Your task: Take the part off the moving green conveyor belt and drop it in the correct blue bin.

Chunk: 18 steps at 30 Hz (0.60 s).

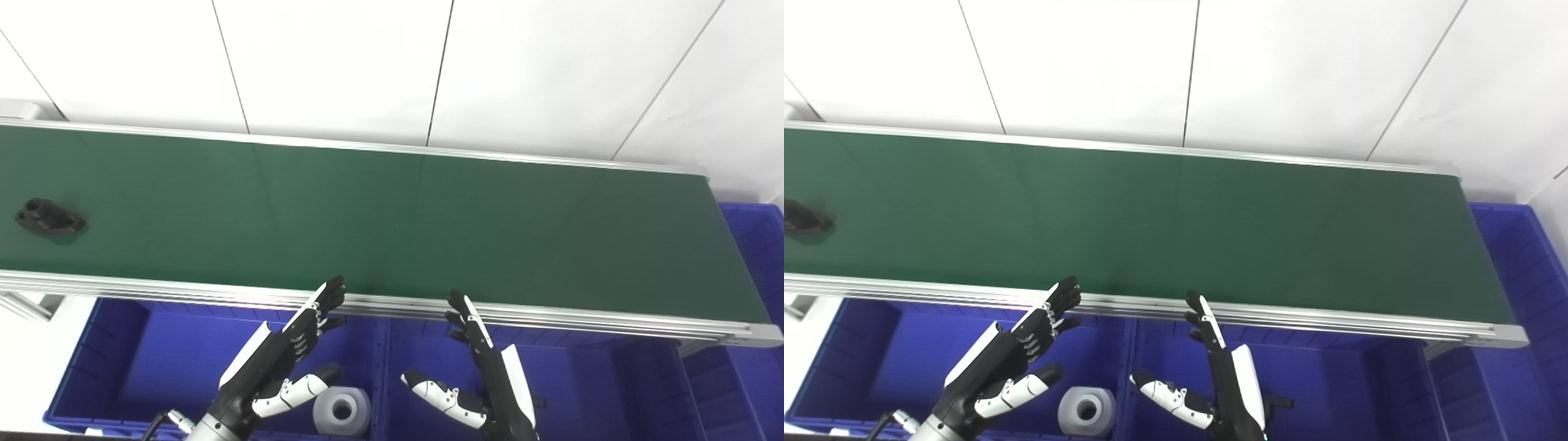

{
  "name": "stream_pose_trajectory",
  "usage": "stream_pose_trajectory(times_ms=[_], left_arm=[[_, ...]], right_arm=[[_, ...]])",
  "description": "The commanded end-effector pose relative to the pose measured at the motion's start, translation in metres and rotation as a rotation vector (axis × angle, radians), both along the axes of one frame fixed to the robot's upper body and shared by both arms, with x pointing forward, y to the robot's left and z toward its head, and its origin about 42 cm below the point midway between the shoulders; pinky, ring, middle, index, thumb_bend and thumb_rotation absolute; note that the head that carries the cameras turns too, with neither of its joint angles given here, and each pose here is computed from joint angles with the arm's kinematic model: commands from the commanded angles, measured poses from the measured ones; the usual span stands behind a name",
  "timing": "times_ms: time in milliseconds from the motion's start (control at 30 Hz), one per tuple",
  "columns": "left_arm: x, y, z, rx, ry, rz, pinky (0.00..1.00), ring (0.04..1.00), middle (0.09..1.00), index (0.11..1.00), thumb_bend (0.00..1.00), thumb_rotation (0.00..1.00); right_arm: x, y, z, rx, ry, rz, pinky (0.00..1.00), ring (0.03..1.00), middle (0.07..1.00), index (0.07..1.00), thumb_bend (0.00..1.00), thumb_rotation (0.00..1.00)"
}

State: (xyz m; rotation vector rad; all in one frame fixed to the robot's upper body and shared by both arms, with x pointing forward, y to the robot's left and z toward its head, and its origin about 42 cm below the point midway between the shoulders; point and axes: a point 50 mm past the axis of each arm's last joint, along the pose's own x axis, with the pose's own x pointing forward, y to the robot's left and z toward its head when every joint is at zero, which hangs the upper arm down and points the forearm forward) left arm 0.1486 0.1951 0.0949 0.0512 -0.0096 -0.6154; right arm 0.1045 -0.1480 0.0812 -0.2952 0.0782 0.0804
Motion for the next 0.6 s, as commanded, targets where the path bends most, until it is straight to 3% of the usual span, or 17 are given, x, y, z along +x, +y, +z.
stream_pose_trajectory(times_ms=[0,567], left_arm=[[0.0037,0.0004,0.0088,-0.018,-0.056,-0.003,0.93,1.0,1.0,1.0,0.34,0.62],[0.0037,-0.0007,0.0088,-0.027,-0.036,-0.004,0.94,1.0,1.0,1.0,0.34,0.6]], right_arm=[[0.0019,0.0032,0.0087,0.02,-0.062,0.013,0.84,0.892,0.936,0.961,0.71,0.42],[0.0014,0.0037,0.0106,0.024,-0.074,0.025,0.85,0.899,0.935,0.956,0.7,0.42]])
